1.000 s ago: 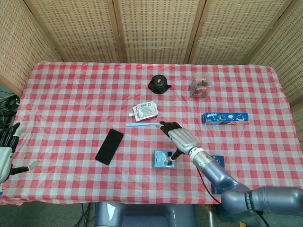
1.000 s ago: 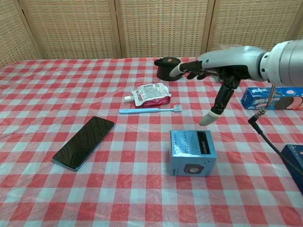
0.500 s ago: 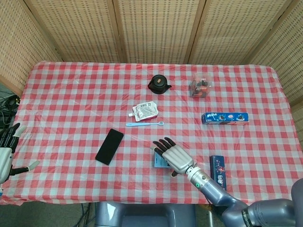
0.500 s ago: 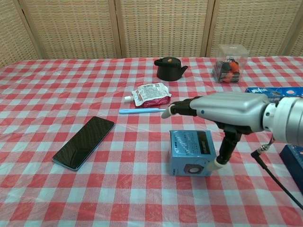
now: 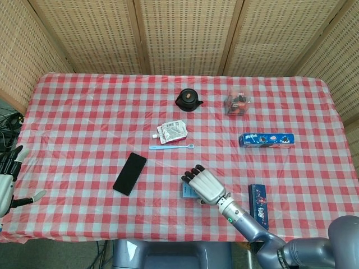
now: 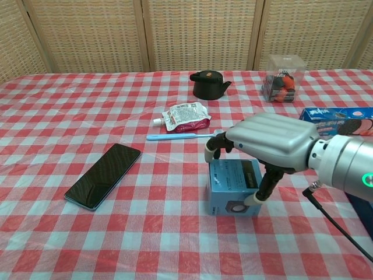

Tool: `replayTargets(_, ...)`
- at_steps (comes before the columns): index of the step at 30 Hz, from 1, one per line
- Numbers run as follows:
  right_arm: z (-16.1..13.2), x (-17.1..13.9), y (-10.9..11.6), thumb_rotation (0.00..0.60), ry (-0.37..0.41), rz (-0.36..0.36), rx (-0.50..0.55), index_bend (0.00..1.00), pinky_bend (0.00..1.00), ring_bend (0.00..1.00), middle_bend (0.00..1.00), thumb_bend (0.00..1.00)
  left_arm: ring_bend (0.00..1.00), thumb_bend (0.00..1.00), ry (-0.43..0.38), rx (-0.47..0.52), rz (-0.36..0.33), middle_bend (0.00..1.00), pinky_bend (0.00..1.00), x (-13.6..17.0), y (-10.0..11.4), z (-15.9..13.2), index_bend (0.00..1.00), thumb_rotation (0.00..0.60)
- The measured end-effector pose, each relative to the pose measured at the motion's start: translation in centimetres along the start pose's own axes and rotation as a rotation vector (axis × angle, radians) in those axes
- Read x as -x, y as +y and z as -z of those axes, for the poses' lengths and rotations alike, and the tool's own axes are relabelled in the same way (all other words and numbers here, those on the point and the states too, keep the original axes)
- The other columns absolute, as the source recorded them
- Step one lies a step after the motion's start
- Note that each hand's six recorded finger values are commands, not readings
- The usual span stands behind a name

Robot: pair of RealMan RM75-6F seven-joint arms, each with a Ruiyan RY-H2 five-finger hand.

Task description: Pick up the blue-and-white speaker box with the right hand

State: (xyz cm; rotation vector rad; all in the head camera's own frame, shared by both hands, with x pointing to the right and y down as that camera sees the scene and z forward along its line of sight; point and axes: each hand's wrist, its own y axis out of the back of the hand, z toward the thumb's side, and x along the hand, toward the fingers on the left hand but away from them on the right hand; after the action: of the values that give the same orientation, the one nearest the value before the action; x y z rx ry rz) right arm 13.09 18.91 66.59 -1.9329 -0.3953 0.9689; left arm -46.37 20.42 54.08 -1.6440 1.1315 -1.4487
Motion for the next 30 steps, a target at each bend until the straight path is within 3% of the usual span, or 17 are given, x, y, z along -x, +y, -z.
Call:
replayTargets(4,0.0,0.2,0.3,0.600,-0.005,0.037,0.051,0.46,0.47,0.50,0.54,0.45,0.00,0.00,0.003,0.001,0.001,0.00,0.00,-0.1,0.0,0.1,0.00,0.600)
replayTargets(8,0.1,0.5,1.5,0.600,-0.012,0.068,0.153,0.48,0.47,0.52,0.55,0.53,0.00,0.00,0.003,0.002,0.003,0.00,0.00,-0.1,0.0,0.1,0.00,0.600)
replayTargets(13,0.6,1.3,4.6,0.600,-0.036,0.096,0.326,0.48,0.47,0.52,0.55,0.61,0.00,0.00,0.002,0.004,0.002,0.00,0.00,-0.1,0.1,0.1,0.00,0.600)
replayTargets(22,2.7,2.0,6.3,0.600,-0.131,-0.064,0.598,0.49,0.51,0.52,0.55,0.71,0.00,0.00,0.001,0.003,0.001,0.00,0.00,0.0,0.1,0.1,0.00,0.600)
replayTargets(27,3.5,2.0,5.6,0.600,-0.192,-0.205,0.732,0.51,0.57,0.55,0.56,0.74,0.00,0.00,0.002,0.003,0.002,0.00,0.00,0.0,0.1,0.1,0.00,0.600)
replayTargets(30,3.7,2.2,5.3,0.600,-0.208,-0.281,0.758,0.51,0.57,0.56,0.56,0.75,0.00,0.00,0.007,0.002,0.002,0.00,0.00,-0.1,0.1,0.2,0.00,0.600)
